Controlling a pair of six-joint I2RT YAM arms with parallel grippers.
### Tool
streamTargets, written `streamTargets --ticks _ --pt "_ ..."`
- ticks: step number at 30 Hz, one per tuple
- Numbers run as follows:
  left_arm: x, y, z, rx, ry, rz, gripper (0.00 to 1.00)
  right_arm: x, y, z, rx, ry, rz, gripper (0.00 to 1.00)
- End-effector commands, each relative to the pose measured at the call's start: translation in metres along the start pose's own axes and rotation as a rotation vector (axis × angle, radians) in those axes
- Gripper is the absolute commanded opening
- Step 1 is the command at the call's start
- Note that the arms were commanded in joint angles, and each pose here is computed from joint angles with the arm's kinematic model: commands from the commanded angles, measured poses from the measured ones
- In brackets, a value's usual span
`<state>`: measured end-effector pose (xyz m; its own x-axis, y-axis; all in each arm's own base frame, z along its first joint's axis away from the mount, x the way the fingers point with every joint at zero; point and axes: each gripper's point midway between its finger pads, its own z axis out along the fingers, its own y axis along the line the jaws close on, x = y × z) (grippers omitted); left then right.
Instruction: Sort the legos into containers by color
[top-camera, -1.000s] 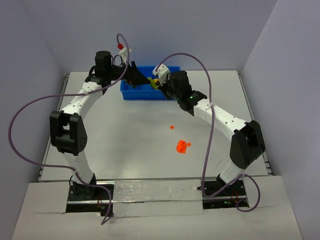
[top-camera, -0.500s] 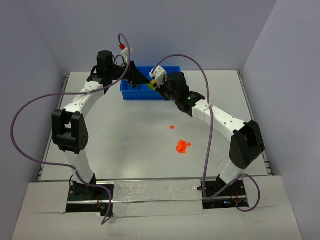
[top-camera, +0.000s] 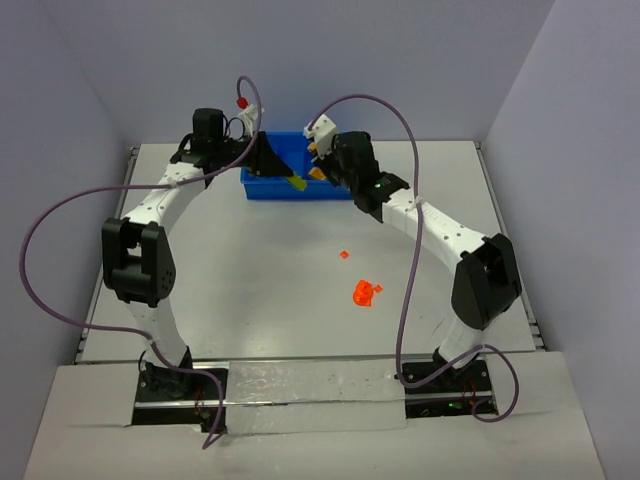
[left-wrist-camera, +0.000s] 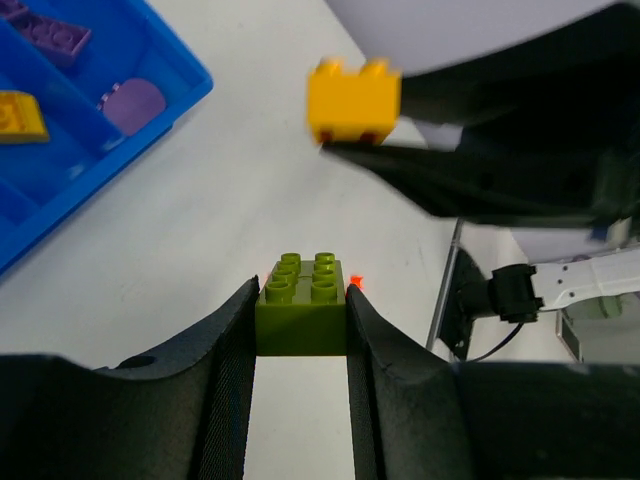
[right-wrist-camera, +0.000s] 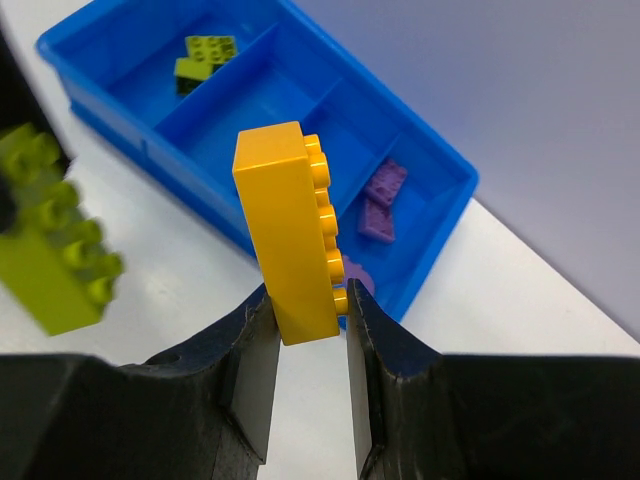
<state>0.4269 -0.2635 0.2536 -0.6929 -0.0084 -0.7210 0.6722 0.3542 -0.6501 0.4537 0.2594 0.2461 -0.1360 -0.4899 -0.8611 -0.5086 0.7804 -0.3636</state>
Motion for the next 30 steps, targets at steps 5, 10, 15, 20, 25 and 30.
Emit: streamTargets --ticks 5,10,15,20,25,30 --pt "-0.003 0.017 -0.029 -0.146 -0.031 0.027 0.00 -0.041 -0.034 0.015 0.064 -0.080 0.079 0.00" --pt "-0.037 0.037 -0.053 -0.278 -0.123 0.067 0.00 -0.031 -0.030 0.059 -0.044 -0.007 0.210 0.00" --pt "-0.056 0.050 -0.081 -0.355 -0.184 0.086 0.00 -0.012 -0.020 0.095 -0.113 0.057 0.275 0.00" --pt "-0.072 0.063 -0.111 -0.426 -0.241 0.099 0.00 0.009 -0.021 0.126 -0.086 0.094 0.291 0.00" --pt "-0.077 0.067 -0.122 -0.447 -0.257 0.097 0.00 0.019 -0.023 0.153 -0.076 0.095 0.302 0.00" --pt "-0.077 0.069 -0.124 -0.455 -0.260 0.096 0.00 0.029 -0.020 0.171 -0.085 0.097 0.324 0.00"
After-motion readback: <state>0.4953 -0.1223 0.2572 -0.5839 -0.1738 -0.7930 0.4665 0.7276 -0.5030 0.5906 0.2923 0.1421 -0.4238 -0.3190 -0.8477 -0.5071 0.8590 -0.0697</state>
